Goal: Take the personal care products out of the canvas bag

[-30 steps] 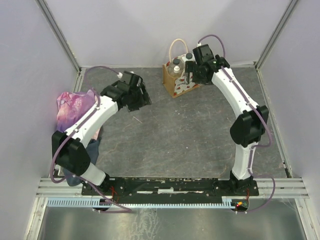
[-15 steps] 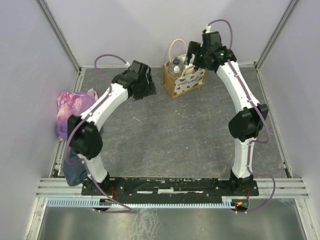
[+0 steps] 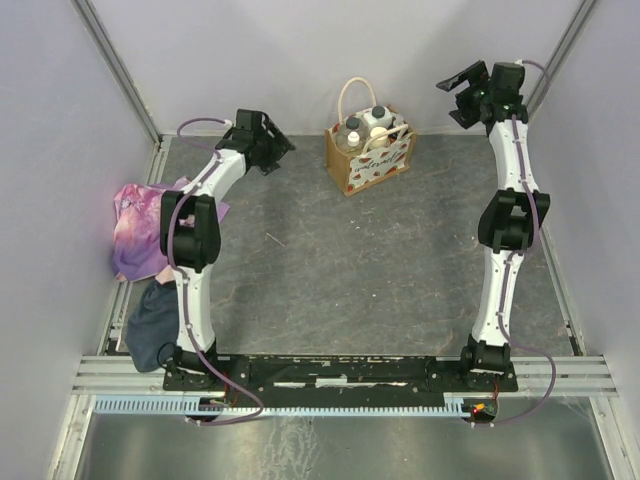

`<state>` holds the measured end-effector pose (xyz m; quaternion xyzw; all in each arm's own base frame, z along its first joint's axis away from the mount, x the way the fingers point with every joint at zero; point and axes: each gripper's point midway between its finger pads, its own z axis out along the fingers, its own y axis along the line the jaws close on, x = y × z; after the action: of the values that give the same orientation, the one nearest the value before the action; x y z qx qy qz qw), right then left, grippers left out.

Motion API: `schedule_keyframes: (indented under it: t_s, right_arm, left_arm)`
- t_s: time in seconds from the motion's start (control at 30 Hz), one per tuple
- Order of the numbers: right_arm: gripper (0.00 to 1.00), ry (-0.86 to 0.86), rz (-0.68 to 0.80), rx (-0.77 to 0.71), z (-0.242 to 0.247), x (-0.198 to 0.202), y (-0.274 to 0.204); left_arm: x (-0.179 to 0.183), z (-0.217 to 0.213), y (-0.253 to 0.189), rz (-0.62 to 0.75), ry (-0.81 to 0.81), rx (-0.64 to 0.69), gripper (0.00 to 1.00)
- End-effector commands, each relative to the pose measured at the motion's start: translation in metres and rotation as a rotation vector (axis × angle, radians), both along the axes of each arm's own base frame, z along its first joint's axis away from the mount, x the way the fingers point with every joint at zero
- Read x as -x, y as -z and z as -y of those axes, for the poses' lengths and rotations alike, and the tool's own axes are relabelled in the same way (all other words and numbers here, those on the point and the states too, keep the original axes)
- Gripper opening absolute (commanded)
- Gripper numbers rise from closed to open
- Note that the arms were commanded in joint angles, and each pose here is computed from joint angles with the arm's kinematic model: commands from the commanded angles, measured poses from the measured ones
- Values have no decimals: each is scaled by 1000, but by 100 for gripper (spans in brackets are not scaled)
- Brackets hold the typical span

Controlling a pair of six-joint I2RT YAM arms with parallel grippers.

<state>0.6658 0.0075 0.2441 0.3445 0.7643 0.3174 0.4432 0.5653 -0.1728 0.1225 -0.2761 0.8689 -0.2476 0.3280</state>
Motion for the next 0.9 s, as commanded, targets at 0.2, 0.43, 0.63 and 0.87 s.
schedule_keyframes:
  t_s: [0.2, 0.43, 0.63, 0.87]
  right_arm:
    - [100, 13, 85, -301, -24, -51, 33]
    - [100, -12, 70, -308, -39, -63, 66]
    - [100, -131, 34, -311, -86, -54, 87]
    - [100, -242, 1, -325, -139, -39, 97]
  left_arm:
    - [-96, 56, -58, 333, -9, 365, 78]
    - [-131, 76, -33, 328, -32, 492, 74]
    - [-137, 93, -18, 338, -29, 558, 74]
    - [-131, 116, -18, 351, 17, 601, 75]
